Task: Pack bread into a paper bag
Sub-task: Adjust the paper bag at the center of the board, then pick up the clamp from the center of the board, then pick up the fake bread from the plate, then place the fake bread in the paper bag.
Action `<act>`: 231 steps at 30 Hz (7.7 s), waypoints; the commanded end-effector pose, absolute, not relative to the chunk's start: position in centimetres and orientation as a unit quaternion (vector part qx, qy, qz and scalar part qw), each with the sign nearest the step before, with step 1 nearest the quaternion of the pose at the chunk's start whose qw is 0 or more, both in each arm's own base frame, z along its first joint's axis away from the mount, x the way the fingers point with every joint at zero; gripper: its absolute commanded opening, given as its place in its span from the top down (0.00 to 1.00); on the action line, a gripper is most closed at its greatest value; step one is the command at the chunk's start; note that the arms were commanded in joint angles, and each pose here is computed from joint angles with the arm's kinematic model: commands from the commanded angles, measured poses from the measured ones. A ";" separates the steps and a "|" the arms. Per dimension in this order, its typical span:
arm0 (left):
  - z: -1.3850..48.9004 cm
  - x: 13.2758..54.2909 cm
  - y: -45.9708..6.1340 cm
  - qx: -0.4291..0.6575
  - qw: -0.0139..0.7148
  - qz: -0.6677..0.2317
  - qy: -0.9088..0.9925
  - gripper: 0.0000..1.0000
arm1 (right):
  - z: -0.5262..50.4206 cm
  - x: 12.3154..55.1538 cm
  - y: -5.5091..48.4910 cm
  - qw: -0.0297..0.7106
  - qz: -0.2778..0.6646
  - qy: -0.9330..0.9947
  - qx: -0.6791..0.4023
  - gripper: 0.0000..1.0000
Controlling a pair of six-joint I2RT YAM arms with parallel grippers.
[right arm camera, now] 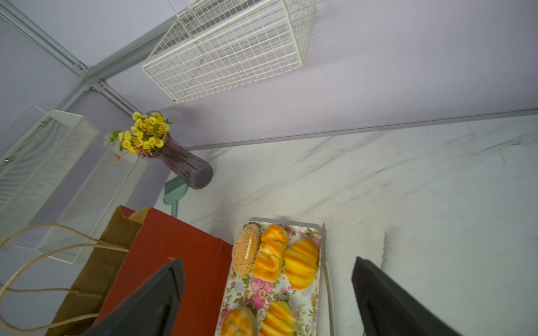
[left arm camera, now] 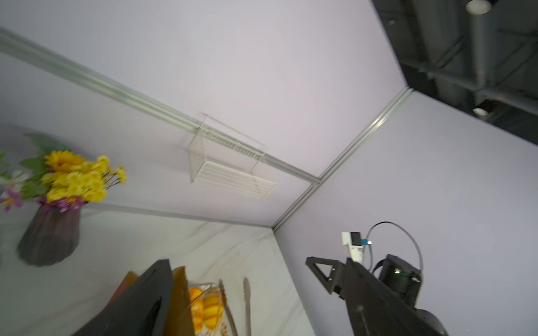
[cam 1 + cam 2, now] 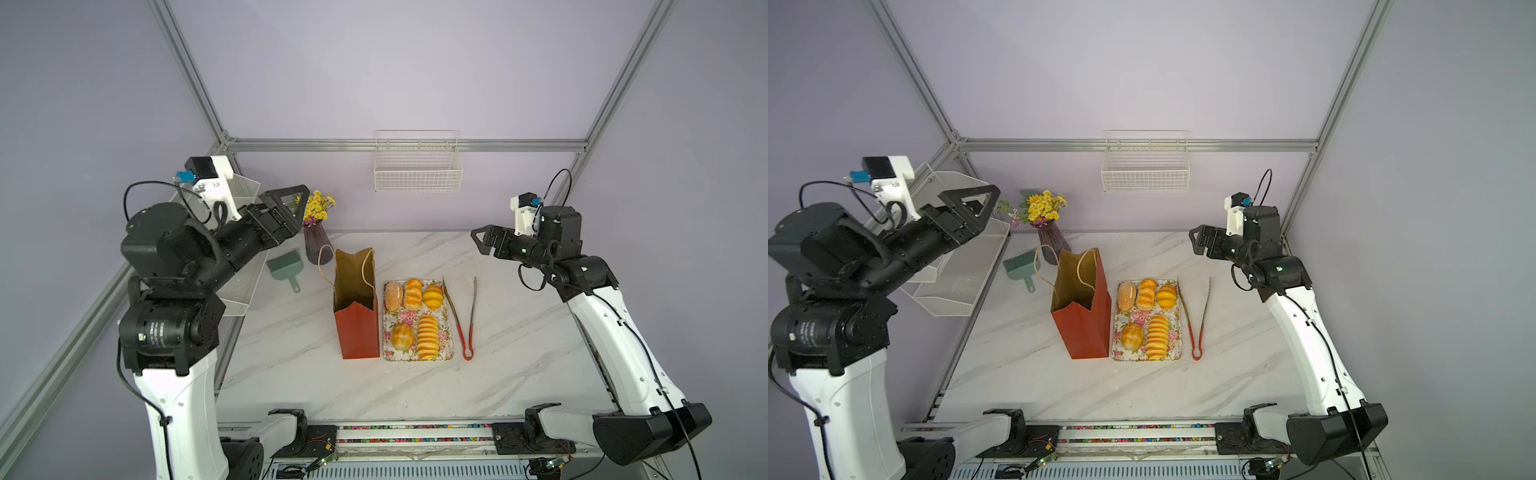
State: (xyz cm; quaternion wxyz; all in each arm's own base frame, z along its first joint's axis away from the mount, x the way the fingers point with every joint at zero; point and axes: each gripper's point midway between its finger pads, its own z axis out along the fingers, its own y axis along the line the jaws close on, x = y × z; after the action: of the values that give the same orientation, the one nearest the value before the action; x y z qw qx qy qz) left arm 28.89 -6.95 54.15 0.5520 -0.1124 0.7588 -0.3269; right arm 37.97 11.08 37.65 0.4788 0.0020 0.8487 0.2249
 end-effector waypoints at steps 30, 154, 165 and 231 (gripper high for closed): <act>25.8 33.8 -8.3 -0.150 0.219 0.129 0.955 1.00 | 28.4 39.0 8.9 0.389 0.114 0.914 0.003 0.03; 40.6 37.2 -8.9 -0.127 0.502 -0.012 0.856 0.00 | 18.9 29.7 16.6 0.128 0.124 0.984 0.015 0.65; 40.9 36.9 -8.7 -0.125 0.507 -0.013 0.852 0.00 | 18.9 29.2 16.9 0.106 0.127 0.986 0.008 0.61; 48.1 31.3 1.3 -0.305 0.625 0.150 0.702 0.00 | 45.8 26.7 35.0 0.285 0.507 0.758 -0.294 0.99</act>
State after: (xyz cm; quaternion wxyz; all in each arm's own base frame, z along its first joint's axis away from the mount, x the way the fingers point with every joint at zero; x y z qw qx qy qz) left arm 32.69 -0.24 47.28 0.6141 -0.2666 0.7312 0.1308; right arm 28.18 33.19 43.31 0.2872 -0.2565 0.8011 0.4581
